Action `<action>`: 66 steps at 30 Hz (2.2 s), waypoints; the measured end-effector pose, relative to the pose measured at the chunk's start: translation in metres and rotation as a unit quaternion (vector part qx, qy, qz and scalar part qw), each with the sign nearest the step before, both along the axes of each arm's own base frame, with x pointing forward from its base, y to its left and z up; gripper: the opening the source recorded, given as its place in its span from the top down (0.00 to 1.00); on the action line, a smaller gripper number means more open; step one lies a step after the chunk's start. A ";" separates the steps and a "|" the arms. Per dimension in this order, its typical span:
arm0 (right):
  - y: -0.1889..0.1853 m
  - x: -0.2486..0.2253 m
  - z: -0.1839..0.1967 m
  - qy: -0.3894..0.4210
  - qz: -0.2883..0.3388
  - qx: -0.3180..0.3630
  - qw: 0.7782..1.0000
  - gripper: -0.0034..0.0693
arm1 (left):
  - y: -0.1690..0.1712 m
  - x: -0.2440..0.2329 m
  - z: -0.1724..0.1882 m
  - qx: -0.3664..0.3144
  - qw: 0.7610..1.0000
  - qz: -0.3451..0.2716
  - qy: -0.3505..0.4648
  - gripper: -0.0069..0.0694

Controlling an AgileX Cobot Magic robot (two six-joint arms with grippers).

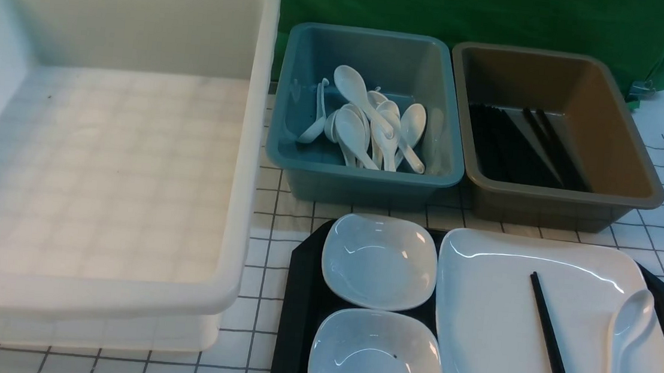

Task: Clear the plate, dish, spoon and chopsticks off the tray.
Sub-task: Use the right arm to grab a pair of chopsticks from the plate

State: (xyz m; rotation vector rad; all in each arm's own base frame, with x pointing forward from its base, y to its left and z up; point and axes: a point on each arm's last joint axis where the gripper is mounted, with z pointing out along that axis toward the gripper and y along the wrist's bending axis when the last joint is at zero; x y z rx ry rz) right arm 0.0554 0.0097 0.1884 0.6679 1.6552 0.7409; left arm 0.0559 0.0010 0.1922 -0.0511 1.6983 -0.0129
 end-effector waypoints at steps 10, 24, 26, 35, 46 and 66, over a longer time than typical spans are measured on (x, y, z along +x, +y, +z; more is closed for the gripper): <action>-0.001 -0.009 0.091 -0.098 0.007 -0.130 0.987 0.94 | 0.000 0.000 0.000 0.000 1.000 0.000 0.000 0.88; 0.015 0.104 0.045 0.368 0.250 -0.262 0.856 0.75 | 0.000 0.000 0.000 0.000 1.000 0.000 0.000 0.88; 0.018 0.117 0.036 0.387 0.275 -0.263 0.840 0.69 | 0.000 0.000 0.000 0.000 1.000 0.000 0.000 0.88; 0.052 0.167 0.028 0.406 0.357 -0.310 0.782 0.61 | 0.000 0.000 0.000 0.000 1.000 0.000 0.000 0.88; 0.085 0.184 -0.002 0.453 0.376 -0.361 0.723 0.47 | 0.000 0.000 0.000 0.000 1.000 0.000 0.000 0.88; 0.086 0.188 -0.023 0.485 0.387 -0.365 0.694 0.72 | 0.000 0.000 0.000 0.000 1.000 0.000 0.000 0.88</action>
